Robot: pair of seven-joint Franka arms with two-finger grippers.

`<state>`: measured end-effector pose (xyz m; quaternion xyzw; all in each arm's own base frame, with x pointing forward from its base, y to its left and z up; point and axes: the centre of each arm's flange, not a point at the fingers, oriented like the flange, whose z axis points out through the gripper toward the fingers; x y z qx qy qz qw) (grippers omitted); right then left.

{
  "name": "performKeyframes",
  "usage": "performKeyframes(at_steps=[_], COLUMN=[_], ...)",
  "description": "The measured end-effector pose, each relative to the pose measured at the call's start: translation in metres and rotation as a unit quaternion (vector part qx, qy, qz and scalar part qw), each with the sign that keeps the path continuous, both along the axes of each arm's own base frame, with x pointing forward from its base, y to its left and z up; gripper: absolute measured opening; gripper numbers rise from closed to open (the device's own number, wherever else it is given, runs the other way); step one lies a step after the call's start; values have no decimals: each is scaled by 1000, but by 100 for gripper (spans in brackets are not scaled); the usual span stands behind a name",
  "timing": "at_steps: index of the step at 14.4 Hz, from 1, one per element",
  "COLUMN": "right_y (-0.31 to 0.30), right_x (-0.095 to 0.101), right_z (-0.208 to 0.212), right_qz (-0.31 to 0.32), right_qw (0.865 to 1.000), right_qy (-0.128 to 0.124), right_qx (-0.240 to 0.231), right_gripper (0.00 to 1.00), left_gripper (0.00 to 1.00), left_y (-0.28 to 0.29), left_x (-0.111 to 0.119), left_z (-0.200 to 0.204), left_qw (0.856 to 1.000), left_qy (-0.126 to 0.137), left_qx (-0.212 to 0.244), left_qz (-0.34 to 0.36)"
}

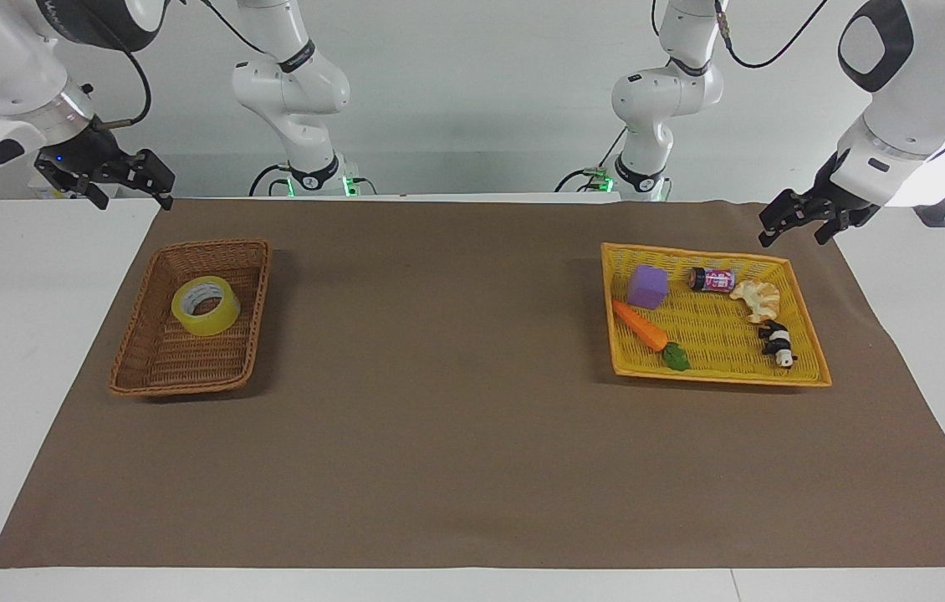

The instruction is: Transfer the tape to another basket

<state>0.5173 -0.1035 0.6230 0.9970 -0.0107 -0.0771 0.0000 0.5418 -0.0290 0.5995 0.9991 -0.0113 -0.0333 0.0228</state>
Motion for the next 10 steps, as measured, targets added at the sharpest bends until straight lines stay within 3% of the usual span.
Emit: performKeyframes(at_steps=[10], right_y=[14], right_x=[-2], right_z=[7], right_qz=[11], right_qw=[1000], right_qy=[-7], right_qx=[0], right_gripper=[100], left_gripper=[100], left_y=[0], left_x=[0], left_z=[0], left_qw=[1000], left_qy=[0], left_qx=[0], left_qz=[0])
